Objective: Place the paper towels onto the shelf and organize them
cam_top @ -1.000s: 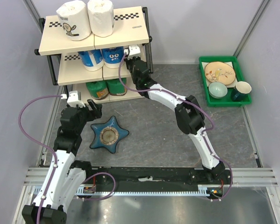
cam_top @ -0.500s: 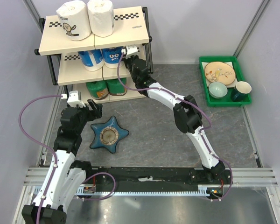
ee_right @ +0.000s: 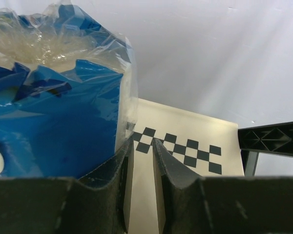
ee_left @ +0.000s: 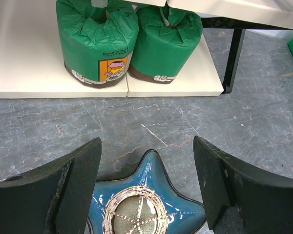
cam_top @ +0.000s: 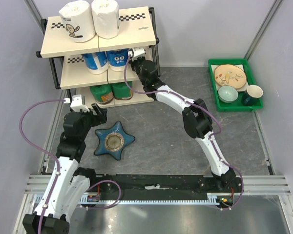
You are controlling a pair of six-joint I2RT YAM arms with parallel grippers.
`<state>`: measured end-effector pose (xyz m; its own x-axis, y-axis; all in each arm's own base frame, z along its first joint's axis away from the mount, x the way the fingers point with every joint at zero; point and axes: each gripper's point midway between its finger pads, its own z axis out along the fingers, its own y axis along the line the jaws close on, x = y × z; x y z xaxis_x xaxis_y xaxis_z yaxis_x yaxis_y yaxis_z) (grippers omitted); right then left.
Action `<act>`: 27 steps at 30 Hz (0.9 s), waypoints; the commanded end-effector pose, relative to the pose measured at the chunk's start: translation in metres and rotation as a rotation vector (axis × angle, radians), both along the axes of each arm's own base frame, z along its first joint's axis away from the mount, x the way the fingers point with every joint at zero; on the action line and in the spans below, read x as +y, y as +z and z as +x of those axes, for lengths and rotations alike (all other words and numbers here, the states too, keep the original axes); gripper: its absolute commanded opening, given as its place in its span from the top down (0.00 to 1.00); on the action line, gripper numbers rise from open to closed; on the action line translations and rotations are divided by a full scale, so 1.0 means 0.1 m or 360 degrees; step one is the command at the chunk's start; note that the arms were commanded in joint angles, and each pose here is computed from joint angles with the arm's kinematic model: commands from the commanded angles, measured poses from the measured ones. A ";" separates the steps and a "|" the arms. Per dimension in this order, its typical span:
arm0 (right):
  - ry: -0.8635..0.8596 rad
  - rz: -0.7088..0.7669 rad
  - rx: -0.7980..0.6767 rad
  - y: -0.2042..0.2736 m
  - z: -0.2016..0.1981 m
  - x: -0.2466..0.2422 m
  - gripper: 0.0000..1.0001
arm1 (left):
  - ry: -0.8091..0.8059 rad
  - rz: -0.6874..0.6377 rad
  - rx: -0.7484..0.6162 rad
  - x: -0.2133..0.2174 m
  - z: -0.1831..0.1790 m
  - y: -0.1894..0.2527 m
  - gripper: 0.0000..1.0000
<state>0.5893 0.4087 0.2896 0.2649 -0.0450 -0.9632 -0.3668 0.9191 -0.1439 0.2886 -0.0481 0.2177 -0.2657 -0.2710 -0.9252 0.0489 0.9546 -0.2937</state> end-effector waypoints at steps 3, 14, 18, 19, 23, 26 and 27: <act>0.0114 0.0037 -0.0099 0.23 -0.08 0.10 0.71 | -0.0055 0.0033 -0.0070 -0.04 0.02 0.08 0.17; 0.0210 0.0035 -0.0084 0.24 -0.15 0.18 0.72 | -0.0055 0.0033 -0.0067 -0.04 0.03 0.07 0.17; 0.0216 0.0041 -0.0086 0.25 -0.17 0.18 0.72 | -0.0055 0.0035 -0.0068 -0.04 0.02 0.07 0.17; 0.0207 0.0041 -0.0092 0.26 -0.17 0.15 0.72 | -0.0057 0.0032 -0.0070 -0.05 0.02 0.08 0.17; 0.0201 0.0036 -0.0094 0.25 -0.19 0.13 0.72 | -0.0057 0.0035 -0.0068 -0.05 0.02 0.07 0.17; 0.0168 0.0069 -0.0108 0.29 -0.23 0.06 0.72 | -0.0055 0.0035 -0.0070 -0.04 0.02 0.08 0.17; 0.0151 0.0088 -0.0113 0.30 -0.24 0.03 0.72 | -0.0053 0.0035 -0.0070 -0.04 0.02 0.08 0.17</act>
<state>0.5816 0.4182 0.2831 0.2844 -0.0259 -0.9584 -0.4413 0.8839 -0.1548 0.2892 -0.0483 0.2188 -0.2614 -0.2715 -0.9263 0.0511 0.9544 -0.2942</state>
